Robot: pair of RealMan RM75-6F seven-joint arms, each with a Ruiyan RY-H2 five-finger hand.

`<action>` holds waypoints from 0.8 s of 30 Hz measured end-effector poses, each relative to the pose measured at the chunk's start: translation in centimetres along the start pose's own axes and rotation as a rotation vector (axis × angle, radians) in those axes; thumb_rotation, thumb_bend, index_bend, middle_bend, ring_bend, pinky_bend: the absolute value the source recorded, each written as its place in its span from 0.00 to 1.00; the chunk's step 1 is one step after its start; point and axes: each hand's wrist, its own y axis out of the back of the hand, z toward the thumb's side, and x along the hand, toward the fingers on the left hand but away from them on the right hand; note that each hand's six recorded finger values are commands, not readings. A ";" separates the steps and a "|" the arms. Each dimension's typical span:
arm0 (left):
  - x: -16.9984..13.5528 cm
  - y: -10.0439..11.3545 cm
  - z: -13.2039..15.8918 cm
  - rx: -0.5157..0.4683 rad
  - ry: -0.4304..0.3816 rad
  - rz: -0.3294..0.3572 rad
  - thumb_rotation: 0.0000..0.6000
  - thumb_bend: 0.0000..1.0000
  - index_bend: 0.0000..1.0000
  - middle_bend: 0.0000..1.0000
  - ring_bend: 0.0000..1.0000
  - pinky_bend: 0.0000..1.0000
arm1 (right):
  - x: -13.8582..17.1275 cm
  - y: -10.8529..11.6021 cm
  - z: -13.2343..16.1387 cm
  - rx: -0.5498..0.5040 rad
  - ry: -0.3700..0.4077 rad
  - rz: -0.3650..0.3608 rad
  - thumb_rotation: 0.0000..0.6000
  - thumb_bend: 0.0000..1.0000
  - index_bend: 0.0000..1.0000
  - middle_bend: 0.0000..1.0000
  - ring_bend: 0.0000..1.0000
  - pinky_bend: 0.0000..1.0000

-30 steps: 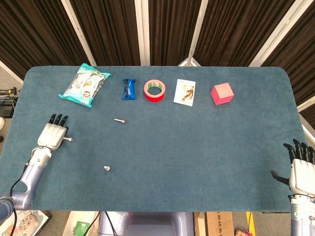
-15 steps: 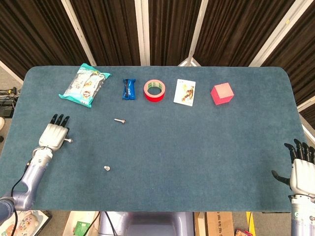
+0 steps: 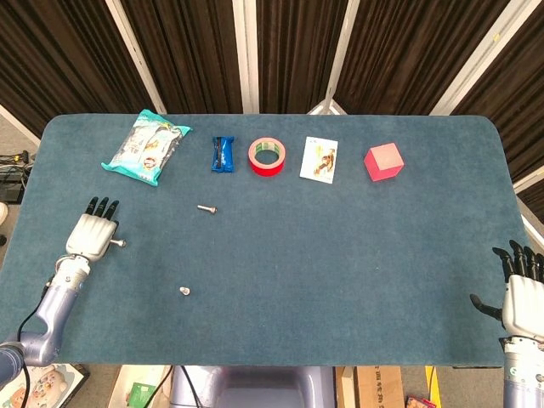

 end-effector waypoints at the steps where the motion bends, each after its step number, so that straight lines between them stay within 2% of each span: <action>1: 0.0 0.0 0.0 0.001 0.001 0.001 1.00 0.48 0.49 0.05 0.00 0.00 | 0.0 0.0 0.0 0.000 0.000 0.000 1.00 0.12 0.22 0.09 0.05 0.00; 9: 0.0 -0.3 0.2 0.008 -0.002 -0.012 1.00 0.47 0.48 0.05 0.00 0.00 | 0.0 0.0 -0.1 0.000 -0.003 0.000 1.00 0.12 0.22 0.09 0.05 0.00; 24: 0.0 -0.5 0.3 0.029 -0.002 -0.012 1.00 0.47 0.55 0.05 0.00 0.00 | 0.0 0.0 0.0 -0.001 -0.004 0.001 1.00 0.12 0.22 0.09 0.05 0.00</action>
